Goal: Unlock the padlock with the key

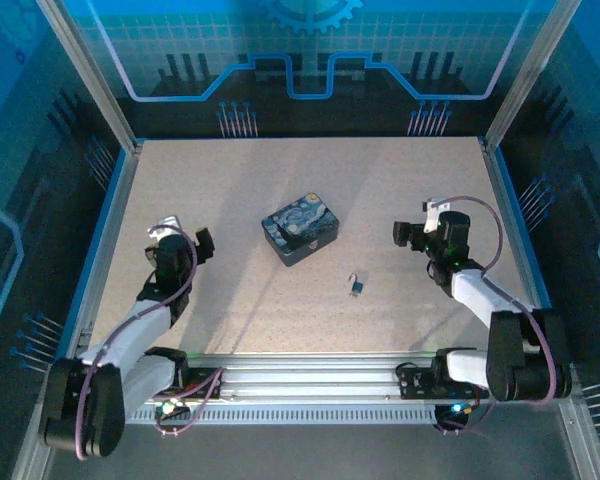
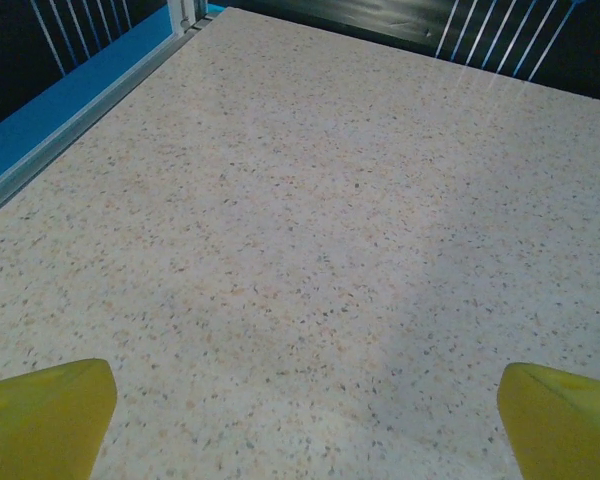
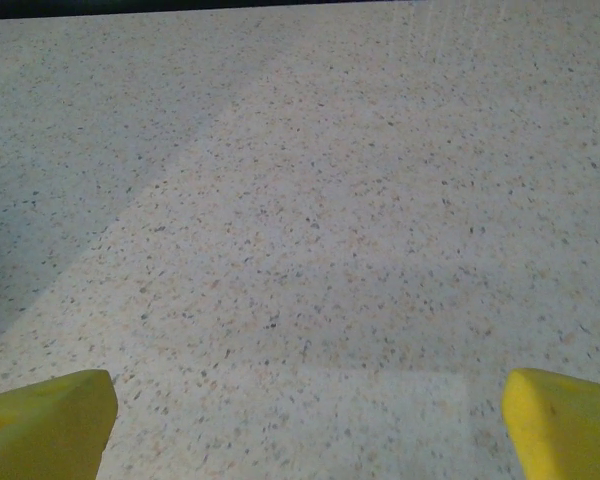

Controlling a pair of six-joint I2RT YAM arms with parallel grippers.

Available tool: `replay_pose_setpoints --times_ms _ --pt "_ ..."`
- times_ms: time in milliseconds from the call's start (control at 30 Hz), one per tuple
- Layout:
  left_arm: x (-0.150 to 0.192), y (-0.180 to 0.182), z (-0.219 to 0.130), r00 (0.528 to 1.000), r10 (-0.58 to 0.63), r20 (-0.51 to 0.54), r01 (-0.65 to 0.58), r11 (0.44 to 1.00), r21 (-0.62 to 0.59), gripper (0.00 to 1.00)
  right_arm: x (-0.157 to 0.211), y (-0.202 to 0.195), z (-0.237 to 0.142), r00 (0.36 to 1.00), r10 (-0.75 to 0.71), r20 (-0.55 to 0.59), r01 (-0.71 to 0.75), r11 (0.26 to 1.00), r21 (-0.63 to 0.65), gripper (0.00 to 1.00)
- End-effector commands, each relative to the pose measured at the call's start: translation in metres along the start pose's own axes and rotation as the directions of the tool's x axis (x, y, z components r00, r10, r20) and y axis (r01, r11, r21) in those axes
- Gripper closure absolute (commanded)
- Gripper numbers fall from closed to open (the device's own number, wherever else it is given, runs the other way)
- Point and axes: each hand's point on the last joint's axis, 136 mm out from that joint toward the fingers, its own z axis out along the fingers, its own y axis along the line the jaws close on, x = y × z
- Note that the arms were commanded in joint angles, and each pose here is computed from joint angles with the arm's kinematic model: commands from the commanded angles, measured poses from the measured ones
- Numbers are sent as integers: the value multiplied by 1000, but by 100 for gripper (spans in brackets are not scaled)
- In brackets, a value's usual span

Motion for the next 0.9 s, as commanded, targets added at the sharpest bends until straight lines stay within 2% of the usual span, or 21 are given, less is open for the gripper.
replay_pose_setpoints --times_ms 0,200,367,567,700,867 --pt "-21 -6 9 993 25 113 -28 999 25 1 -18 -2 9 992 -55 115 56 998 -8 0" --pt "-13 -14 31 990 38 134 -46 998 53 1 -3 6 28 994 -74 76 79 995 -61 0" --pt "-13 -28 45 985 85 148 -101 989 106 1 -1 13 28 990 -103 97 112 990 -86 0" --pt "8 -42 61 981 127 145 -152 972 177 1 8 18 28 984 -124 128 136 987 -87 0" --pt "9 -40 66 989 111 96 -127 975 183 1 8 18 29 984 -128 123 138 987 -79 0" --pt "9 -39 66 989 107 99 -124 974 188 1 8 18 29 983 -134 122 144 987 -72 0"
